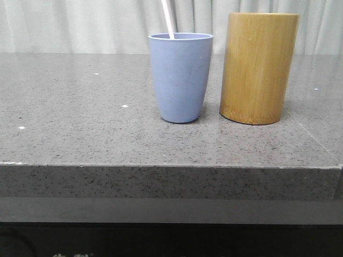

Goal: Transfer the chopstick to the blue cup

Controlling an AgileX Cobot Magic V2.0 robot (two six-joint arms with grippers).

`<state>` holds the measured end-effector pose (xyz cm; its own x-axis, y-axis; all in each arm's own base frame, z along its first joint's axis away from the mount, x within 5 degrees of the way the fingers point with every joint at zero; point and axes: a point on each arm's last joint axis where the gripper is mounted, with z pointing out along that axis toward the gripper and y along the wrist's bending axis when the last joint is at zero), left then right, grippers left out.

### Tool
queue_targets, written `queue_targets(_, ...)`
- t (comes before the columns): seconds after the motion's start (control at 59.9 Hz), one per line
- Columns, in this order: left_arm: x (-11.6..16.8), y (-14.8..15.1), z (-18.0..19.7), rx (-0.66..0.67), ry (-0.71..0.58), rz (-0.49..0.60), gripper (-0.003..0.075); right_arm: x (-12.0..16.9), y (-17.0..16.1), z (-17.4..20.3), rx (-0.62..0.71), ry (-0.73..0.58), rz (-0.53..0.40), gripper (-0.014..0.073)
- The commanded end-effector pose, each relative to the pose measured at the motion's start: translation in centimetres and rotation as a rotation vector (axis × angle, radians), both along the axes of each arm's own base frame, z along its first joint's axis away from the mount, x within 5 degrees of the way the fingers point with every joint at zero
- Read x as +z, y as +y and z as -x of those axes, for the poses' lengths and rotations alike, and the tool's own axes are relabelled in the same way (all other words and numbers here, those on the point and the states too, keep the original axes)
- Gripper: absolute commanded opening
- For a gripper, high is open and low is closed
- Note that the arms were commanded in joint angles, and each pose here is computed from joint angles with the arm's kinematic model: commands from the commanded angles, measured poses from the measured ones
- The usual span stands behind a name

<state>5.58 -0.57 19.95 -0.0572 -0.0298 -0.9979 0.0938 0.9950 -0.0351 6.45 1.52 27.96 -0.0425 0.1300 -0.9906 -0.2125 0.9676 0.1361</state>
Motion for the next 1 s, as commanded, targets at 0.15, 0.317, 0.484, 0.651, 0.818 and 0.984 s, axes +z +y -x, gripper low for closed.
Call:
queue_targets(0.15,0.6,0.0,0.2,-0.004,-0.099,0.029,-0.0019,1.6,-0.2,0.1,-0.024,-0.103,-0.019,-0.0069)
queue_targets(0.317,0.6,0.0,0.2,-0.004,-0.099,0.029,-0.0019,0.6,-0.4,-0.2,-0.052,-0.132,0.043,-0.0069)
queue_targets(0.484,0.6,0.0,0.2,-0.004,-0.099,0.029,-0.0019,-3.2,-1.1,-0.1,-0.155,-0.123,-0.003,-0.0069)
queue_targets(0.651,0.6,0.0,0.2,-0.004,-0.099,0.029,-0.0019,-7.0,-1.6,0.4,-0.236,-0.08,-0.003,-0.0069)
queue_targets(0.818,0.6,0.0,0.2,-0.004,-0.099,0.029,-0.0019,-8.2,-1.7,1.0,-0.257,-0.01,0.029,-0.0069)
queue_targets(0.984,0.6,0.0,0.1,-0.004,-0.098,0.029,-0.0019,-8.8,-1.6,1.0,-0.248,0.063,0.035,-0.0069)
